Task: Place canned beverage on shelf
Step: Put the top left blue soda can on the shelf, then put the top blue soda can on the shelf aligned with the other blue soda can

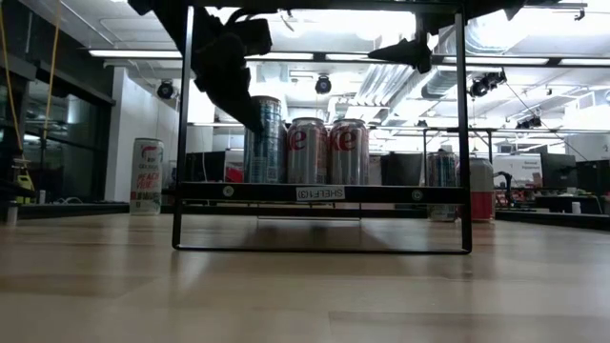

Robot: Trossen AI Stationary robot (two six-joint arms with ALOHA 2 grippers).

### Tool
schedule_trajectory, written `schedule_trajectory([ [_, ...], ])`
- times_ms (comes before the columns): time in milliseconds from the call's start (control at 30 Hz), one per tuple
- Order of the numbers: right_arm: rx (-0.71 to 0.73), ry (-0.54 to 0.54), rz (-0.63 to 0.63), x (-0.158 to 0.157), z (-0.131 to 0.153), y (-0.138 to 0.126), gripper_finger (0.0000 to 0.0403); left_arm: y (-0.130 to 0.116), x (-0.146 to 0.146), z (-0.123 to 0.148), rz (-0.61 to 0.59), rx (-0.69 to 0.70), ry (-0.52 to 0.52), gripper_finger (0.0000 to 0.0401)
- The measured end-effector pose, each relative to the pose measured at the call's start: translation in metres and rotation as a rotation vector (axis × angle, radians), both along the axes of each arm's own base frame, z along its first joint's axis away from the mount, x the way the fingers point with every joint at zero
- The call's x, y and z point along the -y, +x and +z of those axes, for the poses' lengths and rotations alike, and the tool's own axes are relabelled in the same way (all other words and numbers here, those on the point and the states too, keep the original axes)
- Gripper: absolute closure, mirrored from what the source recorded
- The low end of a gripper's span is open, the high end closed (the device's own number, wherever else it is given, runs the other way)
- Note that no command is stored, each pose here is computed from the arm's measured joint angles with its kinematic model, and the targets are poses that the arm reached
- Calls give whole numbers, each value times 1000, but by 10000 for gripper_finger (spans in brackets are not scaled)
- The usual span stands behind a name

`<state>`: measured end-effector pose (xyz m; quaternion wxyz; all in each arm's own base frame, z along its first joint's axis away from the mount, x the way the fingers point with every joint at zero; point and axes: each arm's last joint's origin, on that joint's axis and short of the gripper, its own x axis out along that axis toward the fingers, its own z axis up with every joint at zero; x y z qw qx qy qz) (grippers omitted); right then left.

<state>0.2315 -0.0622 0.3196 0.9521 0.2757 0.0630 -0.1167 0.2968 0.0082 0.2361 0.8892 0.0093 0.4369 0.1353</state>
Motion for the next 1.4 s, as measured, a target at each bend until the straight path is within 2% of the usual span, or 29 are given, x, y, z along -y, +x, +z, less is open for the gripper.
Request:
schedule_trajectory([
  [500, 3, 10, -2, 0, 0, 0, 6, -1, -25, -5, 41, 13, 30, 401],
  [633, 4, 10, -2, 0, 0, 0, 6, -3, -25, -3, 18, 8, -6, 401],
  [700, 16, 11, -2, 0, 1, 0, 6, -6, -22, 9, -11, 23, -43, 401],
  [833, 52, 1, -26, 1, 5, 1, 6, -17, -15, 54, -75, 189, -86, 401],
  [1033, 105, 4, -58, 2, 10, 1, 6, -57, -13, 121, -75, 569, -38, 401],
  [1167, 140, -3, -28, 1, 13, 1, 6, -86, -20, 132, -10, 740, -34, 401],
  [1400, 159, -118, 46, -2, 17, 2, 6, -115, -25, 111, -26, 995, -129, 401],
])
